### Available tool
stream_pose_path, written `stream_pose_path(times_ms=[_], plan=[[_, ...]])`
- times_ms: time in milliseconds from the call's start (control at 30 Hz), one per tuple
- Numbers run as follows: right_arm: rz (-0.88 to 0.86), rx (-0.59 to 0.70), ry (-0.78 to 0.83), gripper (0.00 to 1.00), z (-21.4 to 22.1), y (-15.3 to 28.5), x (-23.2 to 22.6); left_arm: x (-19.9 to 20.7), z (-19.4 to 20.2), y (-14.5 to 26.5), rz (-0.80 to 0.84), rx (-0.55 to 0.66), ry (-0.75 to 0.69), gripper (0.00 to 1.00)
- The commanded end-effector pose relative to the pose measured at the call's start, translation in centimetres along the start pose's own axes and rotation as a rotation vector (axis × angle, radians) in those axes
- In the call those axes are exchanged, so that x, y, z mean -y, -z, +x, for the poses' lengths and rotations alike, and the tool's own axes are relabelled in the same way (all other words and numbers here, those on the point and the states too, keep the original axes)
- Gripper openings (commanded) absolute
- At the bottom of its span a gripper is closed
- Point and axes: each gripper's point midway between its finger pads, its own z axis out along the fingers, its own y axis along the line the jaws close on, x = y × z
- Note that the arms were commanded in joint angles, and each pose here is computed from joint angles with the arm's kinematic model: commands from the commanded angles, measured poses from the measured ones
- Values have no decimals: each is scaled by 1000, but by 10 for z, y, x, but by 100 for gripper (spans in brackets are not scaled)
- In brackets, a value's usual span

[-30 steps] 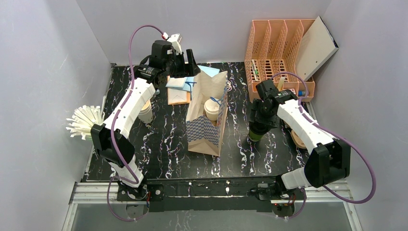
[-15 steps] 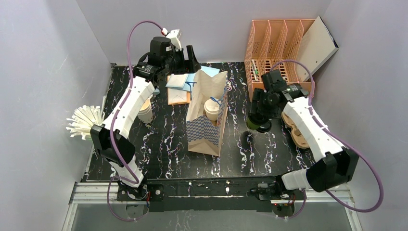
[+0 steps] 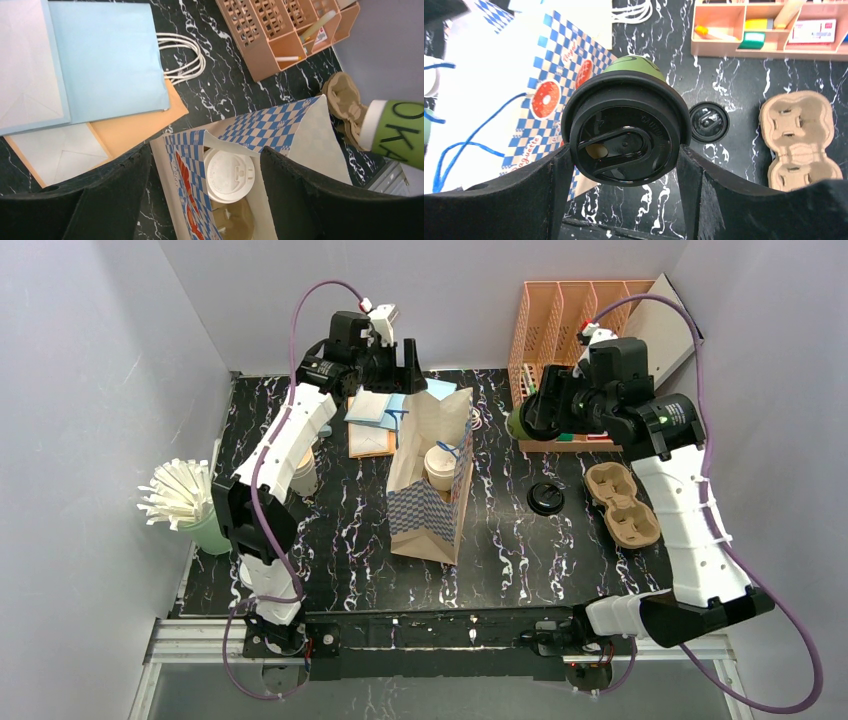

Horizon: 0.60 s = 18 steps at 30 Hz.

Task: Pack the takeout coffee

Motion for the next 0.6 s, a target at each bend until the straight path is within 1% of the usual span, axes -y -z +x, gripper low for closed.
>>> stream_pose_path(times_ms=[0,100,167,267,433,500,567], plan=[[-56,94,44,67,-28,19,-11,14,3,14,60,-24,-32,78],[-62,119,63,67,-37,23,-12,12,17,13,55,-63,-4,75],[-77,131,76,67,-42,25,-16,8,25,12,39,-86,18,68],[-122,171,89,68,-54,31,-26,4,34,10,18,-126,44,51],[-243,276,98,67,-78,52,-49,6,39,21,8,-154,60,14],[-278,294,100,66,-83,57,-56,4,42,27,-19,-162,74,5],[-309,291,103,65,-84,58,-62,2,44,36,-52,-168,95,0]])
